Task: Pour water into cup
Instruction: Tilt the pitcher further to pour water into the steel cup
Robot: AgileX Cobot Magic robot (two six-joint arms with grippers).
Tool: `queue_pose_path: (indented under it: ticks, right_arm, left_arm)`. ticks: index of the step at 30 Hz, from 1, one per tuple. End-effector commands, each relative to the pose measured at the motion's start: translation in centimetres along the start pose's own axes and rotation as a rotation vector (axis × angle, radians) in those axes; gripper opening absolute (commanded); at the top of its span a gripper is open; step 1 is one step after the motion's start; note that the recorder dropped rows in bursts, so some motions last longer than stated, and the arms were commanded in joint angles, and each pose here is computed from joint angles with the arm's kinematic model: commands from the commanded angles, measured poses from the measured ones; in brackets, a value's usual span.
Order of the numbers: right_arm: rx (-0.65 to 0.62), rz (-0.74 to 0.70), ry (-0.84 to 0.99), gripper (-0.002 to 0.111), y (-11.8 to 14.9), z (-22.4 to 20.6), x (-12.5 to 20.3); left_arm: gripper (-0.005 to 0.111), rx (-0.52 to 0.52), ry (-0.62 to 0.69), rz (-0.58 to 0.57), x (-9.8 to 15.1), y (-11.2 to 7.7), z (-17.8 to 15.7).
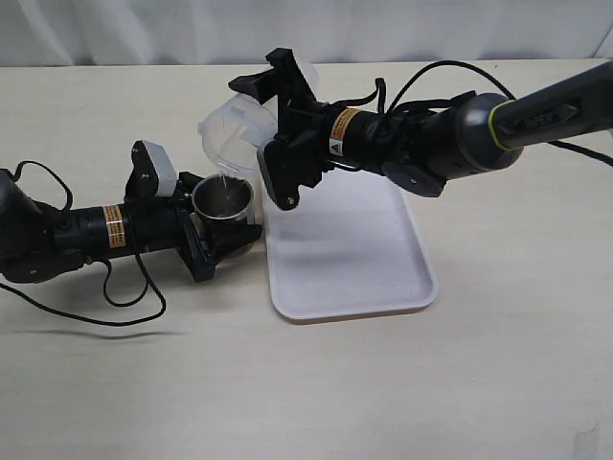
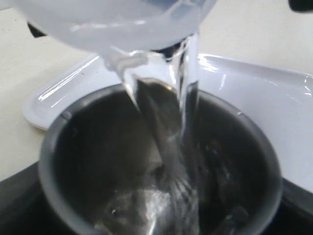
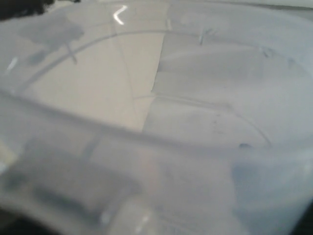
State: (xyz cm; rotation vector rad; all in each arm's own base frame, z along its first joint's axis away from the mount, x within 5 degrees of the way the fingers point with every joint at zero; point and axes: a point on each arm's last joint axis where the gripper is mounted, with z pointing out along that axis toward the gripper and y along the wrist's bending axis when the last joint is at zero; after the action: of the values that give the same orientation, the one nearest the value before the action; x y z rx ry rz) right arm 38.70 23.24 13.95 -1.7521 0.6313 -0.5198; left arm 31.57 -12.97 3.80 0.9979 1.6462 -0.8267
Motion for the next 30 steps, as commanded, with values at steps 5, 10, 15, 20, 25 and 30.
queue_pose_path:
  ticks: [5, 10, 15, 20, 25, 30]
  right_arm:
    - [0.058, -0.025, -0.002, 0.004, -1.11, -0.05, 0.03]
    - [0.060, -0.027, -0.003, 0.004, -1.13, -0.05, 0.02]
    - [0.082, -0.027, -0.011, 0.004, -1.33, -0.06, -0.06]
    - [0.081, -0.086, -0.008, 0.004, -1.31, -0.06, -0.06]
    - [0.084, -0.107, -0.008, 0.004, -1.34, -0.06, -0.07]
    - [0.084, -0.133, -0.007, 0.004, -1.34, -0.06, -0.07]
  left_arm:
    - [0.000, 0.001, -0.020, -0.002, -0.32, 0.04, 0.12]
    - [0.000, 0.001, -0.020, -0.002, -0.32, 0.04, 0.12]
    - [0.000, 0.001, -0.020, -0.002, -0.32, 0.04, 0.12]
    - [0.000, 0.003, -0.020, -0.001, -0.32, 0.03, 0.12]
    - [0.000, 0.003, -0.020, -0.001, -0.32, 0.03, 0.12]
    - [0.000, 0.003, -0.020, -0.001, -0.32, 0.03, 0.12]
